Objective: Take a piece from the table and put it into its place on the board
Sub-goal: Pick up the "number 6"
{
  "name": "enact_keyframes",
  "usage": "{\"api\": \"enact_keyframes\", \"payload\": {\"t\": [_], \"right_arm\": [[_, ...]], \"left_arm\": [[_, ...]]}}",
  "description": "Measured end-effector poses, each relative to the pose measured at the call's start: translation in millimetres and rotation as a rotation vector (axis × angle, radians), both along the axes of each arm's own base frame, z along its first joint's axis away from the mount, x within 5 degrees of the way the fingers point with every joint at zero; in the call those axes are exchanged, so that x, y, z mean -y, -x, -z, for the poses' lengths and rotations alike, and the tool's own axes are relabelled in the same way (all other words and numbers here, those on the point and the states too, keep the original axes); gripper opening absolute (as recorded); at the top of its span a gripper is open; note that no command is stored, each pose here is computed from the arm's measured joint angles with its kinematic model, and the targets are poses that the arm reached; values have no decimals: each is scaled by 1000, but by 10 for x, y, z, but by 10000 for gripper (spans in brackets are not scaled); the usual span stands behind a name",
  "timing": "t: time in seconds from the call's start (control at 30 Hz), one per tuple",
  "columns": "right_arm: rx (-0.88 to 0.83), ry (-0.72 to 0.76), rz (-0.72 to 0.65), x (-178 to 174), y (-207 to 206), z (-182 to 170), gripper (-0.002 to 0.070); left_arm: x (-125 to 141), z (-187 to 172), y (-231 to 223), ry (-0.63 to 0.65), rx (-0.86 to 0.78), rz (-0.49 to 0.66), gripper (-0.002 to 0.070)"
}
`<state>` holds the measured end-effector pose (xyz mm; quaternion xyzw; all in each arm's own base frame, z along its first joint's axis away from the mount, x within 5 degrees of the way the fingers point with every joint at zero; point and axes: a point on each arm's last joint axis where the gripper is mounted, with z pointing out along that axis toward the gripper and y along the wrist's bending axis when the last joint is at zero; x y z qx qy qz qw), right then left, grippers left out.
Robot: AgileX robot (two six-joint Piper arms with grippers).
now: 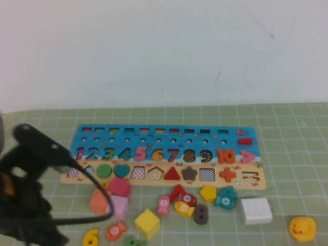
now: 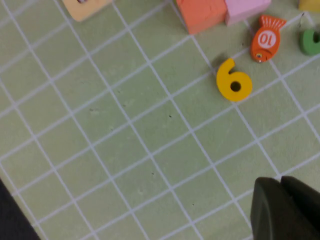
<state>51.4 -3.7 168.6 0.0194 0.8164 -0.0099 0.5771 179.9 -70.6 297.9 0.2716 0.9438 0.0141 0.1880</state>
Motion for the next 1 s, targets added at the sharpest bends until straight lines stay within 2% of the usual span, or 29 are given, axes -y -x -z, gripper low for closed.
{"api": "enact_keyframes", "payload": {"t": [0.23,0.33,0.43,0.6,0.67,1.0], "right_arm": [[0,0,0,0,0,0,-1],[0,0,0,0,0,0,-1],[0,0,0,0,0,0,-1],[0,0,0,0,0,0,-1],[0,0,0,0,0,0,-1],[0,0,0,0,0,0,-1]], "left_arm": [[272,427,-298,-53,-123,-45,-1],[332,613,-407,-65,-171,-83,28],[393,783,-490,-63,-223,-121,115],[498,1015,-589,-13,-280,-200,347],[525,1073,-628,5,-277,-234,389],[567,1300,-747,24,-243,-295,409]]}}
